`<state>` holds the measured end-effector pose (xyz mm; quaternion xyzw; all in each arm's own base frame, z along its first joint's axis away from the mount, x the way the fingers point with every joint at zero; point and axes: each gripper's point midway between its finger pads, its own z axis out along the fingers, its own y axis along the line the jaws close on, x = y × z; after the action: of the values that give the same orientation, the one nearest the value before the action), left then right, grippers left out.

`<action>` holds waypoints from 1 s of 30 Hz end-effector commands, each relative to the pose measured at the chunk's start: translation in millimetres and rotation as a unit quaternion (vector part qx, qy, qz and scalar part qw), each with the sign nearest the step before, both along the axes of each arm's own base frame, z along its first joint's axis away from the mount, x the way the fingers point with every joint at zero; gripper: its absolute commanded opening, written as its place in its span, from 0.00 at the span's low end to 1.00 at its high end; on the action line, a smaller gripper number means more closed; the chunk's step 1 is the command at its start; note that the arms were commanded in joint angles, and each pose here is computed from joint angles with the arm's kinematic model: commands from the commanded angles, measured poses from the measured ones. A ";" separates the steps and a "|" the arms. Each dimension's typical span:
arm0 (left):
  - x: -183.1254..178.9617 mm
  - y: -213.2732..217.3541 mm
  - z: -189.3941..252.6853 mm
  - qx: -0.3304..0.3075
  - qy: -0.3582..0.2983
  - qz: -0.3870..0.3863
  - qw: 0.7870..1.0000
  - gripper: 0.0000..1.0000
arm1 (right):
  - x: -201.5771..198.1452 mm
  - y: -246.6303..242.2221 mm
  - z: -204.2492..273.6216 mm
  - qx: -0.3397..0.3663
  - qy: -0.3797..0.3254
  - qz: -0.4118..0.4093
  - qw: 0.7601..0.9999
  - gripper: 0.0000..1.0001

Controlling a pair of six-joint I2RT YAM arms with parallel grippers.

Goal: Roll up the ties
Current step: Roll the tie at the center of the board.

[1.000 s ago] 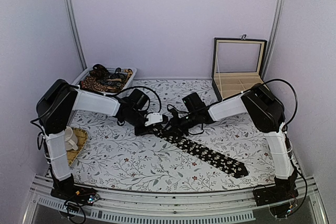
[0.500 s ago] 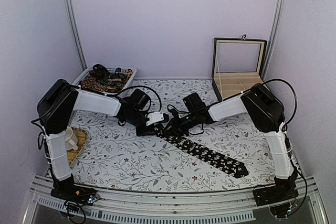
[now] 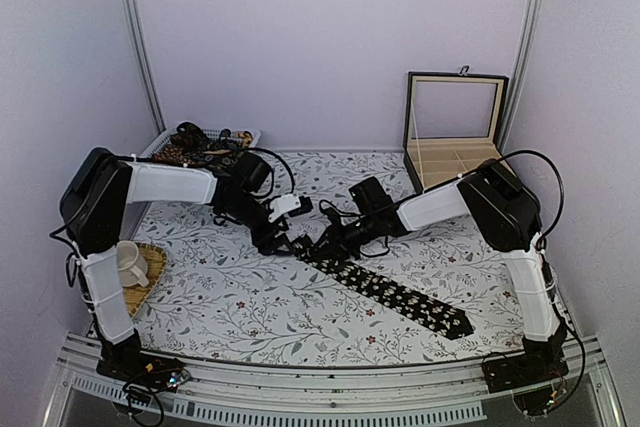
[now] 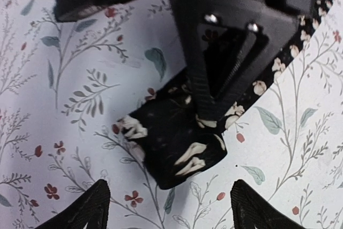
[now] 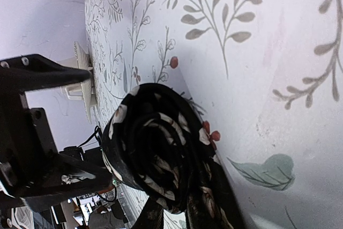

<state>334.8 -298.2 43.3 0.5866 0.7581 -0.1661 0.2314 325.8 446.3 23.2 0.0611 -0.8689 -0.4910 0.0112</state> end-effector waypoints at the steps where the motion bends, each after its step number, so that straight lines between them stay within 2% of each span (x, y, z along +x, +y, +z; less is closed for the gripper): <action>1: 2.7 -5.2 16.9 -0.071 0.094 0.037 0.992 0.78 | -10.5 -25.8 -71.9 -0.085 0.055 -0.022 0.995 0.14; 3: 0.4 -7.6 4.2 -0.084 0.142 0.052 0.985 0.78 | -9.4 -25.7 -69.2 -0.084 0.052 -0.022 0.995 0.14; 7: 2.3 -14.5 5.7 -0.123 0.191 0.071 0.971 0.77 | -9.3 -25.9 -66.6 -0.084 0.047 -0.022 0.995 0.14; 13: 5.0 -22.5 -1.6 -0.150 0.248 0.094 0.952 0.77 | -9.2 -27.4 -66.0 -0.086 0.044 -0.024 0.995 0.14; 19: 0.9 -22.0 -23.0 -0.135 0.268 0.101 0.948 0.75 | -8.9 -27.7 -66.0 -0.086 0.043 -0.024 0.995 0.14; 24: -4.8 -21.1 -37.8 -0.117 0.276 0.100 0.949 0.67 | -8.9 -27.3 -66.8 -0.085 0.044 -0.024 0.995 0.14; 30: -14.3 -24.5 -48.2 -0.101 0.287 0.089 0.948 0.64 | -7.9 -26.2 -65.5 -0.083 0.044 -0.024 0.995 0.15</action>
<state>336.7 -325.8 24.5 0.4198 0.8086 -0.3929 0.1244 325.9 446.4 23.4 0.0627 -0.8688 -0.4912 0.0102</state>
